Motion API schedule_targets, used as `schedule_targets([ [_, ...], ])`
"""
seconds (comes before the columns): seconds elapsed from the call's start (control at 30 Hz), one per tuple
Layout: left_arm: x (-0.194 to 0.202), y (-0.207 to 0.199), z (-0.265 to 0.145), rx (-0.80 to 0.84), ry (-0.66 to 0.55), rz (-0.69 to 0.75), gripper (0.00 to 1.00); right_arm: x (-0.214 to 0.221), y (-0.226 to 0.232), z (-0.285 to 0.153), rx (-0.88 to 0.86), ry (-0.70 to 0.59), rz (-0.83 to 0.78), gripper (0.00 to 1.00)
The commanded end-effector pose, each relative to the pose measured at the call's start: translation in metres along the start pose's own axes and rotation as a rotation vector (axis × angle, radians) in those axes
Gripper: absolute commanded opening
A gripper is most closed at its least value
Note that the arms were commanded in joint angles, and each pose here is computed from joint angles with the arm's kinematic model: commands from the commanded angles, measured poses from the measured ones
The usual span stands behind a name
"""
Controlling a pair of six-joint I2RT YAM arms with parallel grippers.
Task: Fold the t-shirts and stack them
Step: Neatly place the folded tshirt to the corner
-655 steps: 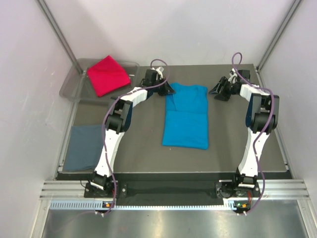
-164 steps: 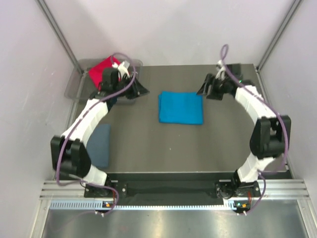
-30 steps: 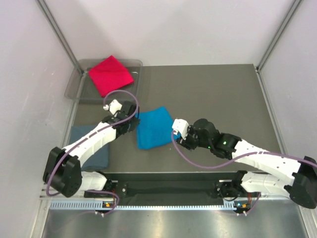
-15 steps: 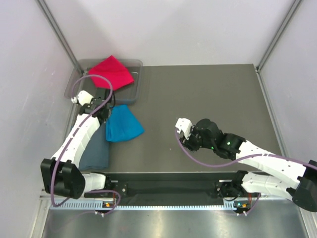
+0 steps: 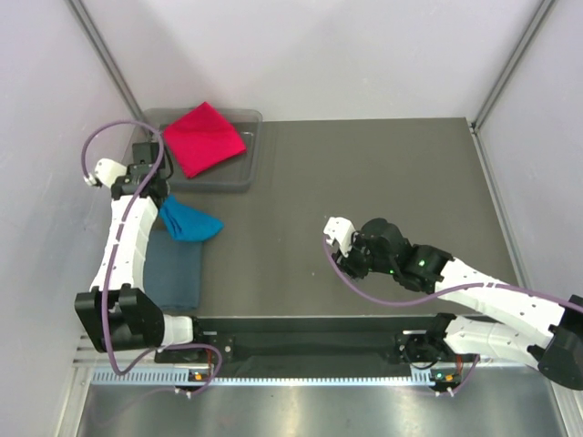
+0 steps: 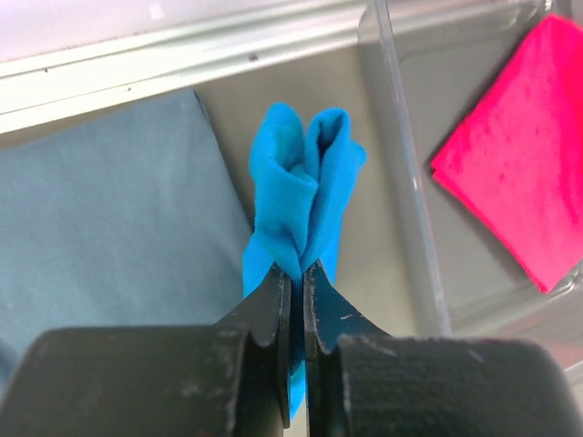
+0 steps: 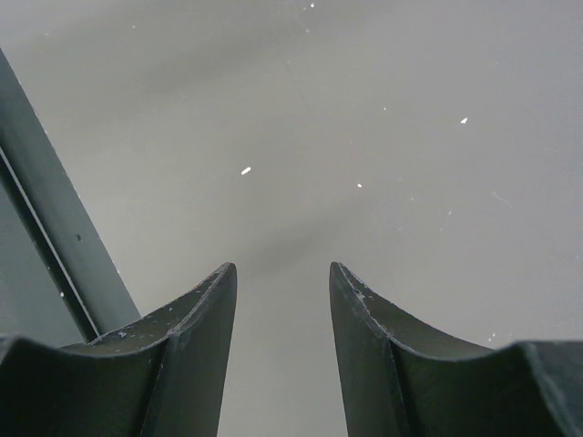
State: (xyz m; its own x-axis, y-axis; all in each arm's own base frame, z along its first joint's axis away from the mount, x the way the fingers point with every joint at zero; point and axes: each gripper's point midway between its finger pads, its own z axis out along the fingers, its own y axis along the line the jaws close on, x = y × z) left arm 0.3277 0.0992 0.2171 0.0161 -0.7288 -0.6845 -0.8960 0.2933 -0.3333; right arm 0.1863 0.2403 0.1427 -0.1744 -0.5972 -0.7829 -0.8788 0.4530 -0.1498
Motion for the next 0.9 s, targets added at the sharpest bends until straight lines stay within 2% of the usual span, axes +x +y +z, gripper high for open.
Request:
schedule_targets([
  [0.0, -0.035, -0.008, -0.004, 0.018, -0.058, -0.060, 0.00, -0.030, -0.005, -0.010, 0.006, -0.070, 0.021, 0.46],
  [0.43, -0.052, -0.018, -0.018, 0.073, -0.040, -0.048, 0.00, -0.028, 0.000, 0.001, -0.034, -0.042, 0.014, 0.46],
  [0.87, -0.069, -0.017, -0.029, 0.113, -0.057, 0.053, 0.00, -0.028, 0.004, 0.014, -0.063, -0.032, 0.033, 0.46],
])
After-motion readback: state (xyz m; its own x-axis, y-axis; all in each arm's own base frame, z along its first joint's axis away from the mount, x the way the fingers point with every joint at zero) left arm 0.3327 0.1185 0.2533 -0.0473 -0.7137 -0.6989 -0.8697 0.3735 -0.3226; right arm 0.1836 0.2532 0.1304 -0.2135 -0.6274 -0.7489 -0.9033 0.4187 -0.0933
